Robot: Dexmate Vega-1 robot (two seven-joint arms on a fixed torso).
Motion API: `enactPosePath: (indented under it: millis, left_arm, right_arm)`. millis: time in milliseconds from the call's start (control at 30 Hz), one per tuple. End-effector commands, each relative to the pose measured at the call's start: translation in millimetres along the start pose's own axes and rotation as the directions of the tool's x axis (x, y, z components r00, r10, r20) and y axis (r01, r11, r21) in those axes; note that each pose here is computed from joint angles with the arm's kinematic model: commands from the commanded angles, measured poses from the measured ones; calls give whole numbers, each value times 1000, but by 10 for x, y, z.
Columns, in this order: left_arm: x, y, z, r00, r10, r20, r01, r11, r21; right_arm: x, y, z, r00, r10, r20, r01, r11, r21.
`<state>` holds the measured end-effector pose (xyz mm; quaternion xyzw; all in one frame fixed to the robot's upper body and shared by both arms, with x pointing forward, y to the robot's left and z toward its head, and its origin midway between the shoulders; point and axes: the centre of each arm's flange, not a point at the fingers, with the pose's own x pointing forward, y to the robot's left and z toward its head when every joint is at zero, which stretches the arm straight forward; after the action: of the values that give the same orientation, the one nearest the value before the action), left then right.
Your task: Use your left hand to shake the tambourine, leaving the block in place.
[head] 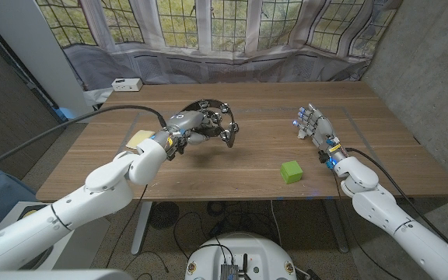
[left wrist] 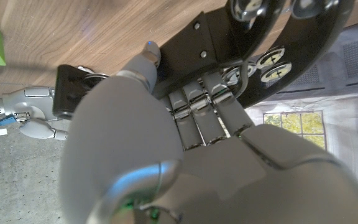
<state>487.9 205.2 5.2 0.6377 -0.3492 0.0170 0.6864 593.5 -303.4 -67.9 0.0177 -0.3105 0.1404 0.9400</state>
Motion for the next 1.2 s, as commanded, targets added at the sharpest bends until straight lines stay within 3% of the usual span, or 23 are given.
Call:
enactPosePath:
  millis: [33,300,633,933,1200]
  left_arm:
    - [-254,-112,-5,999,-37,-28,37,999,-9]
    - [-358,-150,-18,999,-30,-43,29,999,-20]
    - [-484,-335,-108,998,-42,-41,40,997,-61]
    - [-550,-439,-177,992,-124,-20,124,992,-19]
    - [-557,-511,-256,988,-152,-20,151,988,-29]
  right_arm:
    - [-74,-27,27,1000,-13,14,13,1000,-2]
    - [-91,-56,38,1000,-15,15,15,1000,-4]
    - [-78,-31,78,1000,-12,10,12,1000,-18]
    - [-113,8,93,1000,-18,6,18,999,-29]
    - [-118,48,81,1000,-22,5,22,999,-29]
